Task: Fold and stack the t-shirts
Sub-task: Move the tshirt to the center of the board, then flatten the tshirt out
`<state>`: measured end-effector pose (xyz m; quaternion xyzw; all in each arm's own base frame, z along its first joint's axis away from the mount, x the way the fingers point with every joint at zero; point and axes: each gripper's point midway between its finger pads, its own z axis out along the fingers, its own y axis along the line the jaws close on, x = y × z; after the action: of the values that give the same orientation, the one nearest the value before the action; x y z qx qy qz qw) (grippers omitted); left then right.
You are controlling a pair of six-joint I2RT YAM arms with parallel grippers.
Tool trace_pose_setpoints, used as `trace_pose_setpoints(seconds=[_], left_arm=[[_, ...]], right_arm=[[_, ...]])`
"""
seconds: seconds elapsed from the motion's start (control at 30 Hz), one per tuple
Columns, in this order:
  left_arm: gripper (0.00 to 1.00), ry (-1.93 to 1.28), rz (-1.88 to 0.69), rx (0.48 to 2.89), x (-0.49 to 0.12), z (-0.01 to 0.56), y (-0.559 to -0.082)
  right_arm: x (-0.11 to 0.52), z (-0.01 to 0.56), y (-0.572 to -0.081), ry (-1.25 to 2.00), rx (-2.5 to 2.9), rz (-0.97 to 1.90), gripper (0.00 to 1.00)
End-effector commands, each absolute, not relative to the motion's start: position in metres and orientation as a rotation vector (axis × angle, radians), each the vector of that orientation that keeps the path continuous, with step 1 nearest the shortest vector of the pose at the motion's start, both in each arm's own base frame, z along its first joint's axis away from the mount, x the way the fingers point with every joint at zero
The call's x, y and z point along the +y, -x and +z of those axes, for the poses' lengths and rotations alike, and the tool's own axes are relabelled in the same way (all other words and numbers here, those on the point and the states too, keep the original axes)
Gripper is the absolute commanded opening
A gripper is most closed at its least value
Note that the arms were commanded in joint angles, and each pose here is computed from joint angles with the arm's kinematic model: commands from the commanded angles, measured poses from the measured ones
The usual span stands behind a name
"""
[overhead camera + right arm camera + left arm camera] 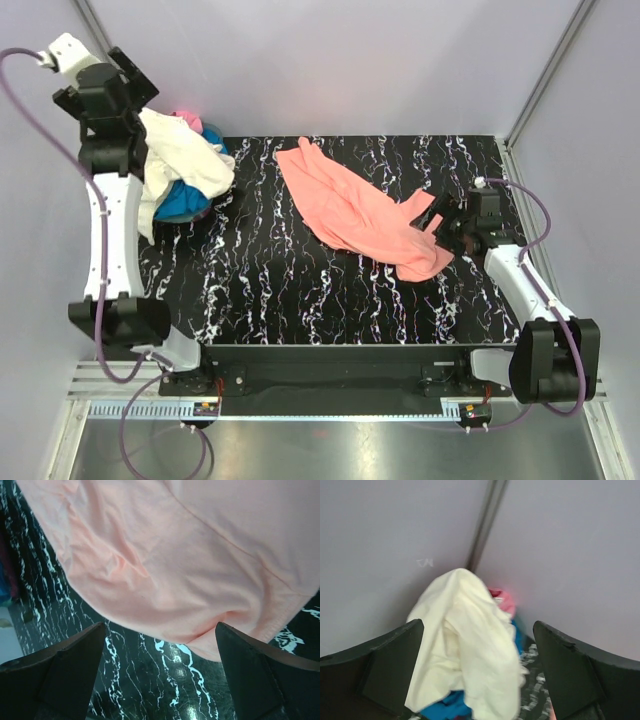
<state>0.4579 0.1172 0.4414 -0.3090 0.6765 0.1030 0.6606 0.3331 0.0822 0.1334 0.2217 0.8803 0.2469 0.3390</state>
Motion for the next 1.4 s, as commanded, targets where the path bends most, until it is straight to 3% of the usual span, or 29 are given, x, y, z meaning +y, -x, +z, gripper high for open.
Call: trace_pose_setpoints(seconds=[0.0,0.1,0.13,0.2,0.3,0.4,0.53,0.8,0.83,0.87,0.9,1.0,1.23,1.37], left_arm=[[0.99,0.669,-0.096,1.461,0.072,0.483,-0.451],[0.99,0.592,-0.285,1.566,0.010,0.475,-0.425],[0.99,0.553,-0.275,1.650,-0.011,0.440,-0.422],[0.99,0.455,-0.324,1.643,-0.054,0.439,-0.400],[0.99,0.366,-0.315,1.771,-0.089,0.379,-0.403],[0.99,0.254,-0.353,1.945,-0.122,0.316,-0.429],[0.99,0.170,-0.371,2.016,-0.146,0.282,-0.470],[0.99,0.056,-0.419,2.167,-0.195,0.193,-0.583],[0.99,0.039,-0.461,2.133,-0.202,0.210,-0.596],[0.99,0.050,-0.450,2.204,-0.205,0.167,-0.608],[0.99,0.082,-0.461,2.173,-0.205,0.181,-0.618],[0.99,0.200,-0.432,2.305,-0.196,0.122,-0.610],[0.99,0.273,-0.456,2.422,-0.196,0.066,-0.588],[0.98,0.300,-0.459,2.468,-0.197,0.053,-0.576]], right_arm=[[0.060,0.165,-0.352,-0.602,2.202,0.490,1.00],[0.020,0.162,-0.362,-0.705,2.184,0.213,1.00],[0.010,0.162,-0.364,-0.727,2.179,0.158,1.00],[-0.006,0.159,-0.372,-0.754,2.199,0.085,1.00],[-0.035,0.154,-0.380,-0.830,2.222,0.019,1.00],[-0.067,0.146,-0.385,-0.908,2.215,-0.050,1.00],[-0.095,0.113,-0.391,-1.027,2.254,-0.029,1.00],[-0.086,0.076,-0.432,-1.073,2.308,0.127,0.97],[-0.085,0.064,-0.434,-1.081,2.330,0.135,0.96],[-0.085,0.061,-0.437,-1.084,2.329,0.138,0.96],[-0.079,0.057,-0.439,-1.084,2.341,0.182,0.95],[-0.075,0.040,-0.440,-1.094,2.364,0.211,0.94],[-0.065,0.024,-0.449,-1.095,2.393,0.298,0.82],[-0.059,0.021,-0.455,-1.087,2.396,0.352,0.63]])
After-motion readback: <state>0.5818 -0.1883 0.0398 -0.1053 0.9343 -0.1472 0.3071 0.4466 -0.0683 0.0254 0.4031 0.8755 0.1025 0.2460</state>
